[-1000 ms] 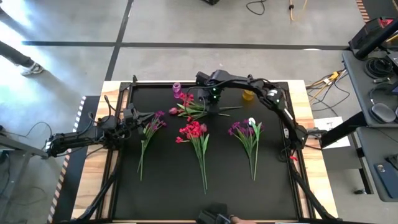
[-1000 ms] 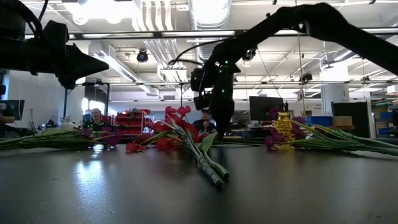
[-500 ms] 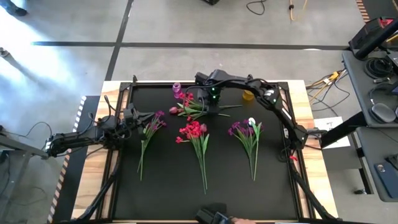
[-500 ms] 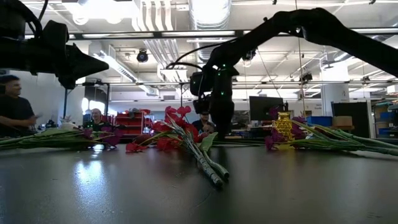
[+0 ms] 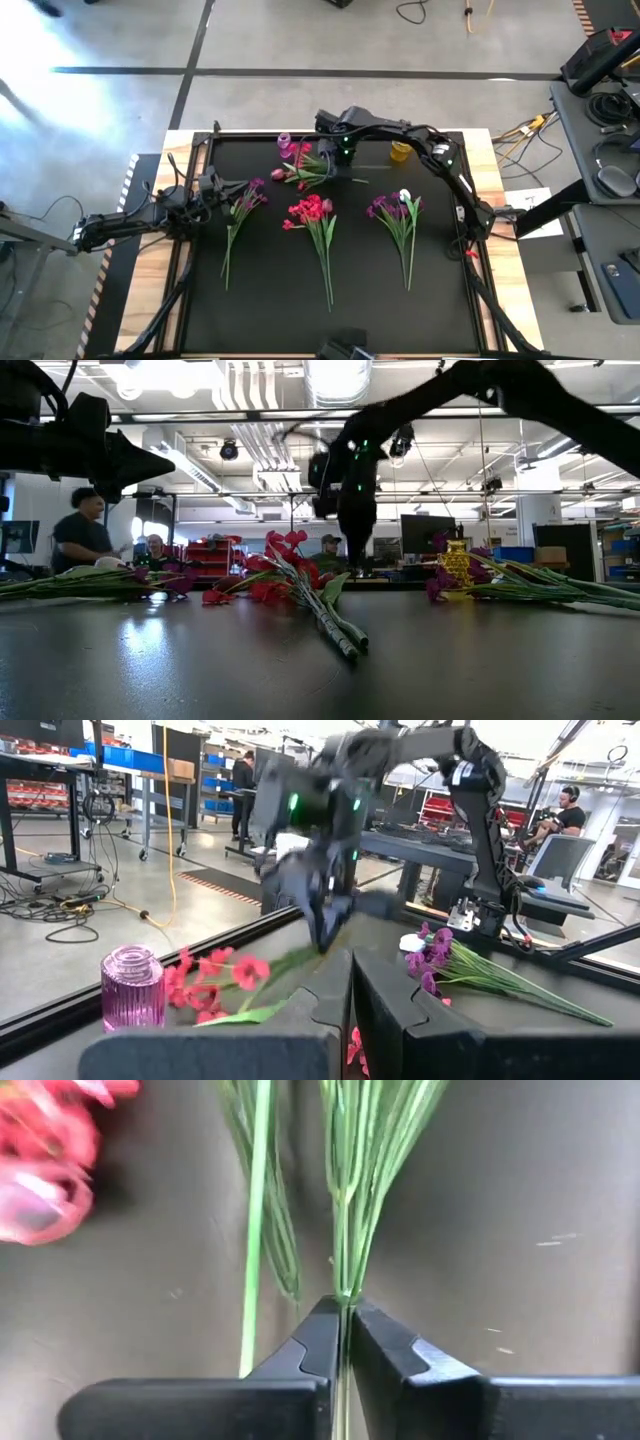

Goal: Sort flowers into vase by color
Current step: Put the top bouquet of red flowers into the yellow vase

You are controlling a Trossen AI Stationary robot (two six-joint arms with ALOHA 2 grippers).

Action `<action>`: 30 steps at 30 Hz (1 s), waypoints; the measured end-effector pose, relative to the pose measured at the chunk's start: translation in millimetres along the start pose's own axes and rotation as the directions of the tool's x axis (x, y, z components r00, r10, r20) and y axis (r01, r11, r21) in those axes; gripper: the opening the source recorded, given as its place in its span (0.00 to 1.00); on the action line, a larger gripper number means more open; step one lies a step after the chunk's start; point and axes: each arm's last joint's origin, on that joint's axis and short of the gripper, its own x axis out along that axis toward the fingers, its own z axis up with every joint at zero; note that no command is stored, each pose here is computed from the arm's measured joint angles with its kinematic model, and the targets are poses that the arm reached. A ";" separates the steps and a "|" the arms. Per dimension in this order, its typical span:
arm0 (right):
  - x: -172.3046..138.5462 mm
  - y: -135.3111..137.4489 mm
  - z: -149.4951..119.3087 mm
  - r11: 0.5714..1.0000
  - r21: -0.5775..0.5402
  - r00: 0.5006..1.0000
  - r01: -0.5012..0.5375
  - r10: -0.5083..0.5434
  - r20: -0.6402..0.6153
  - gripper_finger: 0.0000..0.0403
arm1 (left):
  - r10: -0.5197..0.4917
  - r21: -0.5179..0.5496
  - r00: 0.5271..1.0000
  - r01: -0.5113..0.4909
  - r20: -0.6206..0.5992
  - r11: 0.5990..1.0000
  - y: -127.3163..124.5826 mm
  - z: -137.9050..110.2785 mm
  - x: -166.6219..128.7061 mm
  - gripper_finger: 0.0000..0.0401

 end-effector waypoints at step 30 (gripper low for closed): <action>-88.4 75.7 -156.7 0.779 0.495 0.202 0.385 -0.594 0.779 0.04 | 0.000 0.000 1.000 0.000 0.000 1.000 0.0 0.0 0.0 0.00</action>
